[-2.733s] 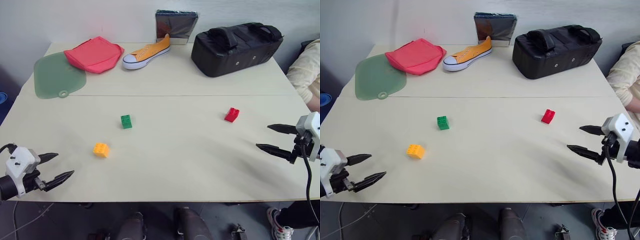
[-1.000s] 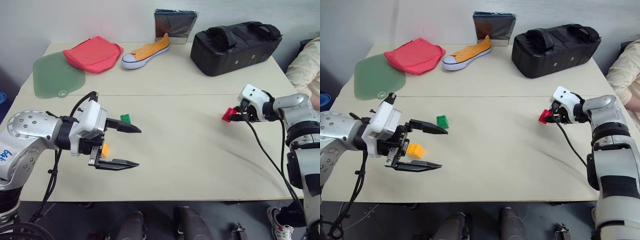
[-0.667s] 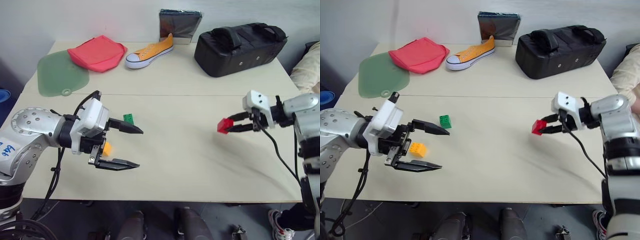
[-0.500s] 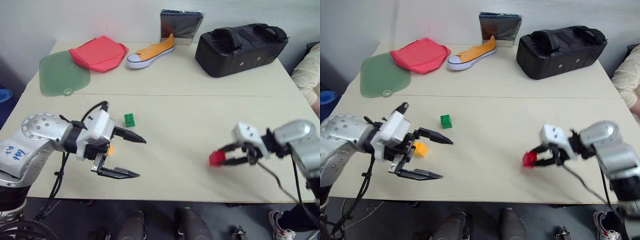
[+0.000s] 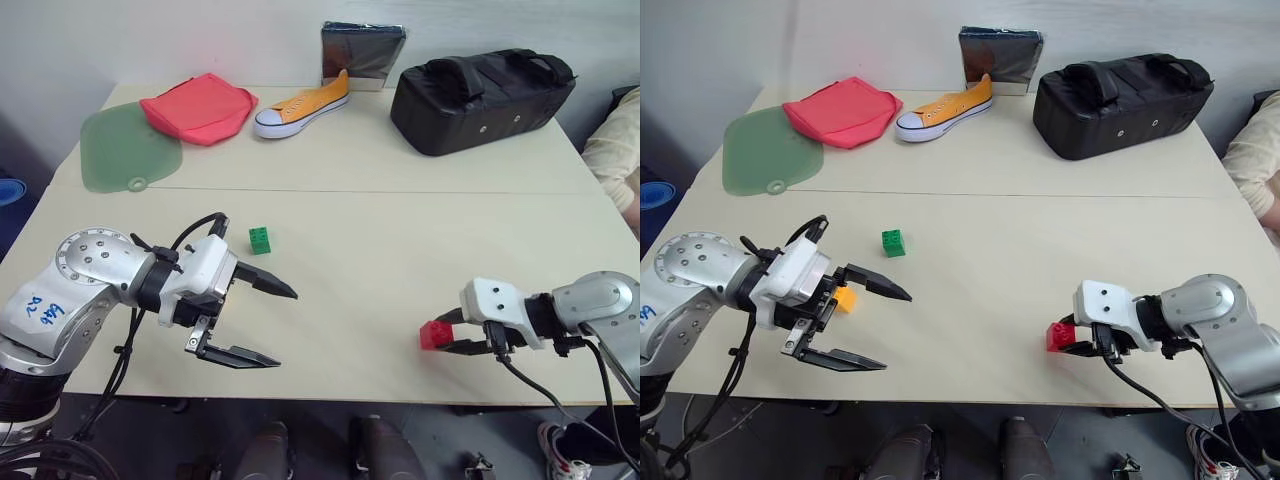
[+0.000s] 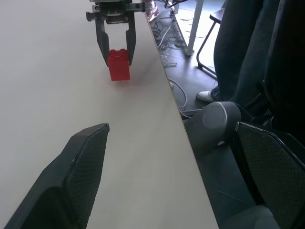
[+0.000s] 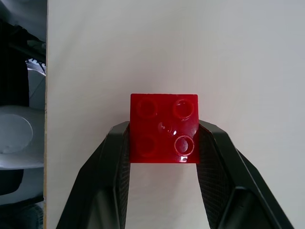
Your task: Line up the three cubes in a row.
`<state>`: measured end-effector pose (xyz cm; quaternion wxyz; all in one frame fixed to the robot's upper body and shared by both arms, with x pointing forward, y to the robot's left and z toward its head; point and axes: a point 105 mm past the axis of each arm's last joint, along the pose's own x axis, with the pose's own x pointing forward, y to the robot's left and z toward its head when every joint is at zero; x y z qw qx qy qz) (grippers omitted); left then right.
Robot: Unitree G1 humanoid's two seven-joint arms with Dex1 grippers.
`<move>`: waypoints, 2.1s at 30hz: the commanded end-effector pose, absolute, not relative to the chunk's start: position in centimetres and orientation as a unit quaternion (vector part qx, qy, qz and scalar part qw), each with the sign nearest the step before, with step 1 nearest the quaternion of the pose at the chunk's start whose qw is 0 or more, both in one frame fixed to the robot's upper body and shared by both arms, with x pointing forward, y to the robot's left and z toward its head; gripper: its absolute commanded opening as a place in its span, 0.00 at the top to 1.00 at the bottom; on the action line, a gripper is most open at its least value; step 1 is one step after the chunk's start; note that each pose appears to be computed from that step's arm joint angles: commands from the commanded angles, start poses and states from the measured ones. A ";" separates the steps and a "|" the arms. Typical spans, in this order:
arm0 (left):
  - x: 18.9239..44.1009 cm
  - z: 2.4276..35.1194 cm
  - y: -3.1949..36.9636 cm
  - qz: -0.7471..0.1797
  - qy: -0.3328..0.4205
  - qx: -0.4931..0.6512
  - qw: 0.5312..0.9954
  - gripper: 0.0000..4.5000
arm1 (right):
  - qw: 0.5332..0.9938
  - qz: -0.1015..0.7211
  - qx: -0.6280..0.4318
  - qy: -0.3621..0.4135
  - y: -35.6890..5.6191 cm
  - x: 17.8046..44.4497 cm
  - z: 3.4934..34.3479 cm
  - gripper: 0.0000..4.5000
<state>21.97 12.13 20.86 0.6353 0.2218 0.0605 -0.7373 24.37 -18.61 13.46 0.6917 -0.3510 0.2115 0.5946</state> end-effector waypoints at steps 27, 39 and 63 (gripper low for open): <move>22.7 21.2 12.2 -0.726 0.045 0.222 0.650 0.00 | 0.702 0.587 -0.362 0.178 -18.8 24.9 13.8 0.07; 22.3 17.2 21.6 -0.480 0.111 0.152 0.857 0.00 | 0.761 0.602 -0.235 0.057 -18.6 24.6 21.4 0.00; 26.0 18.5 23.6 -0.379 0.124 0.205 0.894 0.00 | 0.731 0.644 -0.225 0.006 -15.2 25.0 23.3 0.00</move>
